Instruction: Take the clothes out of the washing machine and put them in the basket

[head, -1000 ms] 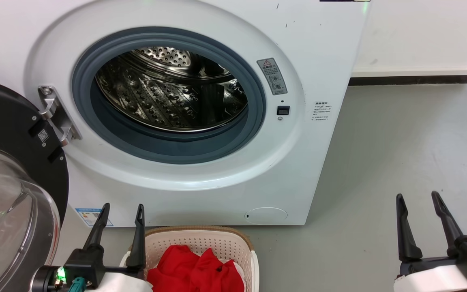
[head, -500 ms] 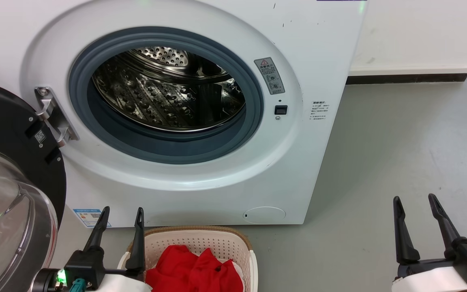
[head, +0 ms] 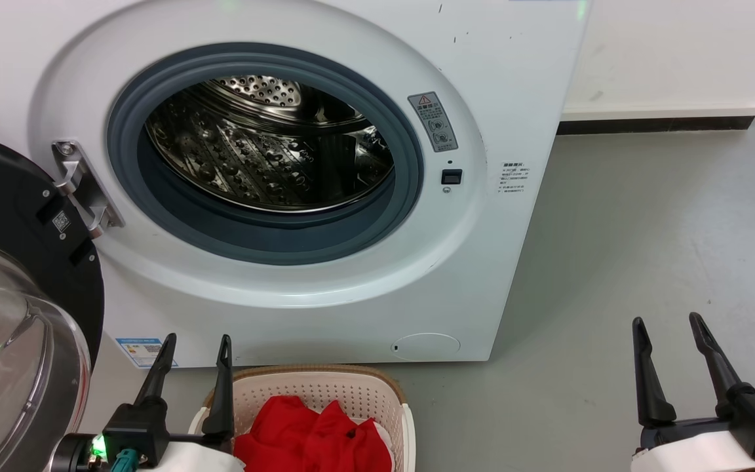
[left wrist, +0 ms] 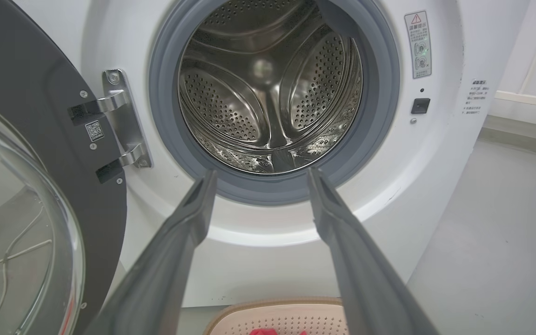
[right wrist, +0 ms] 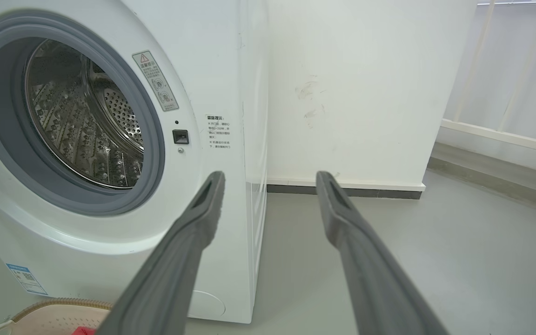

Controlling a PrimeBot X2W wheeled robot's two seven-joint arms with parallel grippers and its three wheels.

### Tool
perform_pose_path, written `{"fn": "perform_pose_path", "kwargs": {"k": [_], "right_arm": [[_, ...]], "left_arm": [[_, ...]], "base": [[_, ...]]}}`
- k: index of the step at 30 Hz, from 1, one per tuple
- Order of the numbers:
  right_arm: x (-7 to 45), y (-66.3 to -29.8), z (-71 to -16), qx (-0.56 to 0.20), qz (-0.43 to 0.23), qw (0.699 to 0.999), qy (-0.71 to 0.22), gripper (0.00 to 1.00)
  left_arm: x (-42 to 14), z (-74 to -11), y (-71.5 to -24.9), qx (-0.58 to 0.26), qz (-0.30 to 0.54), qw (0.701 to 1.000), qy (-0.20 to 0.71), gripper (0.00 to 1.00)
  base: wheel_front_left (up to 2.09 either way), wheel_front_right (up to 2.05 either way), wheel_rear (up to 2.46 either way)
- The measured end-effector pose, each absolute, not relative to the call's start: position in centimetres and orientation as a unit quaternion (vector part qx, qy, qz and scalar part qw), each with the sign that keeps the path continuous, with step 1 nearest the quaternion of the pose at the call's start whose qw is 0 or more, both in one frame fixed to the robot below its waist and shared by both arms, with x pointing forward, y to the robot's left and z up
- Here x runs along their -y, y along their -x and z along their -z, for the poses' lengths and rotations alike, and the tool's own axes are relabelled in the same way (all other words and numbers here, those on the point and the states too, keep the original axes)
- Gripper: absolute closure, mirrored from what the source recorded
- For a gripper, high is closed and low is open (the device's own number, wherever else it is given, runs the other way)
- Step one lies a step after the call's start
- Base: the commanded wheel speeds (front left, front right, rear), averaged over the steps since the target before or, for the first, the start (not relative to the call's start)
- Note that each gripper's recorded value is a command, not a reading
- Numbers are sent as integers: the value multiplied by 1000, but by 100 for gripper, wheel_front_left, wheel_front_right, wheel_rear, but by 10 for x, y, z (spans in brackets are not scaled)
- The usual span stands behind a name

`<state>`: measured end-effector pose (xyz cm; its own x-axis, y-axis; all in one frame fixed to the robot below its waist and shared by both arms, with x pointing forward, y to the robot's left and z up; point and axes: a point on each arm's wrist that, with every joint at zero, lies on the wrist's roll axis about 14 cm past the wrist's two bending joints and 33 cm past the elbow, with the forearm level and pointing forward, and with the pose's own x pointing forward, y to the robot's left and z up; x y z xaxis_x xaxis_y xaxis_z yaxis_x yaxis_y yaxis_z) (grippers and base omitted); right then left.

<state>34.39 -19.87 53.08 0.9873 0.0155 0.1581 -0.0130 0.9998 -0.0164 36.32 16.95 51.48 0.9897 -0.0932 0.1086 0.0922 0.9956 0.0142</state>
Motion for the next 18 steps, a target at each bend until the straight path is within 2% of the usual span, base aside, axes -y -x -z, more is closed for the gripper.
{"fn": "perform_pose_path", "kwargs": {"k": [2,3,8,18], "right_arm": [[198,-344,-530,79,-8,997,8,0],[198,-344,-529,77,-8,997,7,100],[197,-341,-511,47,-7,999,0,100],[202,-342,-503,31,10,994,-107,100]], "left_arm": [[-170,-515,-363,55,46,997,-3,0],[-170,-513,-363,52,47,998,-3,100],[-170,-490,-356,12,44,999,4,100],[-181,-483,-358,-10,14,994,103,100]], "base": [[0,0,0],[0,0,0],[0,0,0],[0,0,0]]}}
